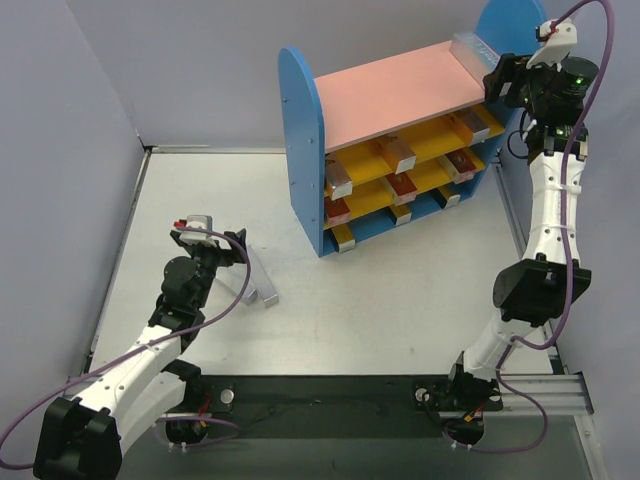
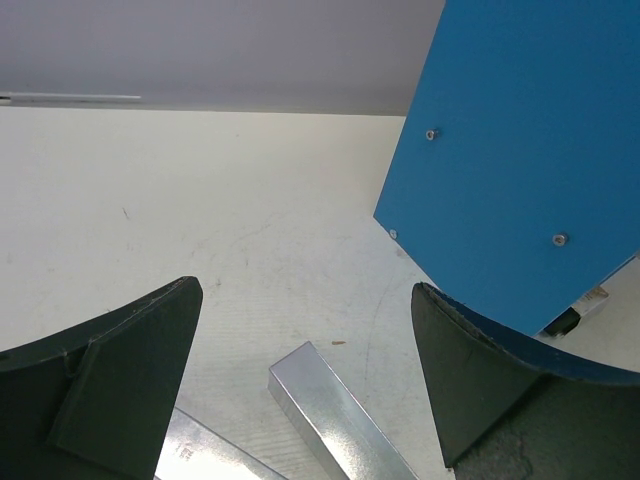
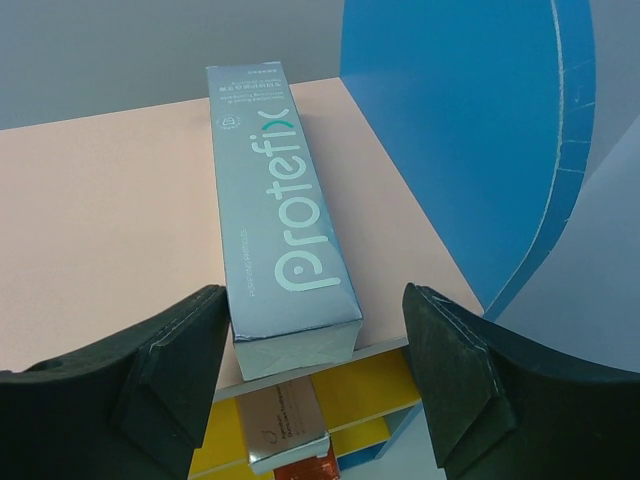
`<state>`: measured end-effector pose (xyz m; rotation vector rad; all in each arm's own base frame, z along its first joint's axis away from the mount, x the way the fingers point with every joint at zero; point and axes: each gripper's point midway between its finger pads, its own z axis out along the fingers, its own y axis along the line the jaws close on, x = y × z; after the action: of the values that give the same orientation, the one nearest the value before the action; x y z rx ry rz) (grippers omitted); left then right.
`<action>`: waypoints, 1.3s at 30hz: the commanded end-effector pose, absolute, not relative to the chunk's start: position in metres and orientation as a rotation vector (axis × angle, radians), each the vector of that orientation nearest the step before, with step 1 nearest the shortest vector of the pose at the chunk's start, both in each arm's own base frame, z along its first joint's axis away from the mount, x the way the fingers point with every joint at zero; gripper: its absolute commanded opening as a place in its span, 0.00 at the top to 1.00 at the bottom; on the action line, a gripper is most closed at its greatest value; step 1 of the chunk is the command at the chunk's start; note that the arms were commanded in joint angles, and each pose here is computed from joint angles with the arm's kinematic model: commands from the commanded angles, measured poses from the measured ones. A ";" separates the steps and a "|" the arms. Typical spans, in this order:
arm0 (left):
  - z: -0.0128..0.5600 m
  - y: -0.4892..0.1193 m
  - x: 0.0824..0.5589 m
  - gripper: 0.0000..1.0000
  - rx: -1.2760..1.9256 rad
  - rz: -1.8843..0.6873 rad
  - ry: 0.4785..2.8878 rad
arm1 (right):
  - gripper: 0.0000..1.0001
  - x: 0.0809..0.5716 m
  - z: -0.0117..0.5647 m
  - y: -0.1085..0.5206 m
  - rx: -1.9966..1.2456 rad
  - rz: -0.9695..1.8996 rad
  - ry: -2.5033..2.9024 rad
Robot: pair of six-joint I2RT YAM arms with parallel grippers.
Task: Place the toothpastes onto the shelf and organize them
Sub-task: Pick up the toothpaste from the center of the board.
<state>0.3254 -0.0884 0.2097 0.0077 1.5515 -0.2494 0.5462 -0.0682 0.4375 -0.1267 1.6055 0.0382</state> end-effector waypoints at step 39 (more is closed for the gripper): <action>0.146 -0.012 0.315 0.03 -0.929 0.039 1.966 | 0.00 0.313 0.280 0.034 0.330 0.342 1.696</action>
<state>0.3125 -0.0170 0.1434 -0.8014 1.9661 0.0405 0.3378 0.0456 0.2995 0.1434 1.6907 0.3404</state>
